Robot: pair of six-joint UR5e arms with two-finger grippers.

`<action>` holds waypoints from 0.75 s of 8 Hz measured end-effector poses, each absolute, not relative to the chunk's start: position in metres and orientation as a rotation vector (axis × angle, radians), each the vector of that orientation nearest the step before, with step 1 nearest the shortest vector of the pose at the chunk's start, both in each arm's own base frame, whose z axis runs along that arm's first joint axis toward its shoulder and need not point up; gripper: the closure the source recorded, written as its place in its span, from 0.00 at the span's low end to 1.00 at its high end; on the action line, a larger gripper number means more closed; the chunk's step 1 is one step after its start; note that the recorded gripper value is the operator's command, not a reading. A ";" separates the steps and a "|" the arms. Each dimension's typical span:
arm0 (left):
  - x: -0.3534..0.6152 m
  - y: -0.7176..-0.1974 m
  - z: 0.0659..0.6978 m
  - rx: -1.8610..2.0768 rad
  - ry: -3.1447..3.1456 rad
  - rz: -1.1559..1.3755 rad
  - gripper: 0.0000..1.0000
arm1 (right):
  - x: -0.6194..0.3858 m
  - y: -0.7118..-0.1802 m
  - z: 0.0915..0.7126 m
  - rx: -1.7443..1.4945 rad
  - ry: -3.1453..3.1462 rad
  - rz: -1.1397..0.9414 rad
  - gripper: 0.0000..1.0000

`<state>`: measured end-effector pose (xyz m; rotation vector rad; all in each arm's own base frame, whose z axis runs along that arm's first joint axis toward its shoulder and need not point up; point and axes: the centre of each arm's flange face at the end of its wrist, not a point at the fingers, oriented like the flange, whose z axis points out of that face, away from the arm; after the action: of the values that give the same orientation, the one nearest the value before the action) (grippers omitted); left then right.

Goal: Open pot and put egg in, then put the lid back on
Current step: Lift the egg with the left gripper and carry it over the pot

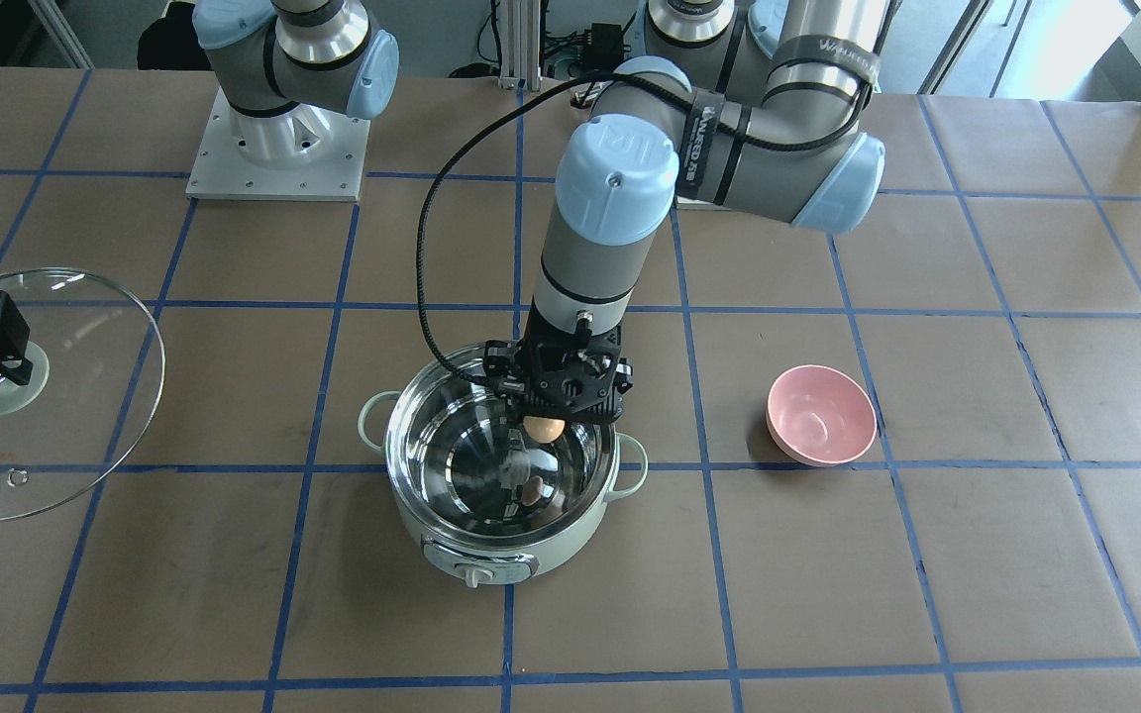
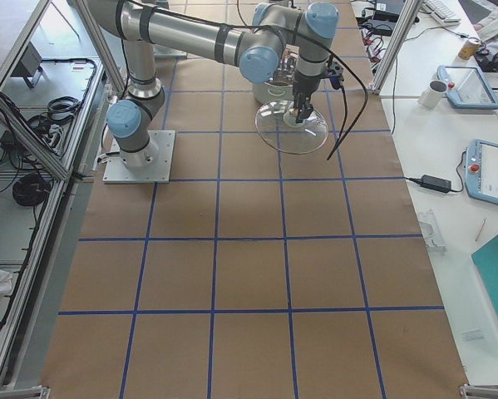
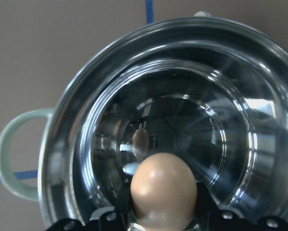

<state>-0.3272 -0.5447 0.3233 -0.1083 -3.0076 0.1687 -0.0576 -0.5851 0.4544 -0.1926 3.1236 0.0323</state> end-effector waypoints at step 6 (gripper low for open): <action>-0.359 -0.561 0.251 -0.137 -2.994 0.109 0.29 | -0.057 -0.584 0.457 -0.186 3.122 0.025 1.00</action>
<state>-0.3587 -0.5608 0.2506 -0.1373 -2.9936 0.1088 -0.0566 -0.5839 0.4566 -0.1865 3.1222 0.0248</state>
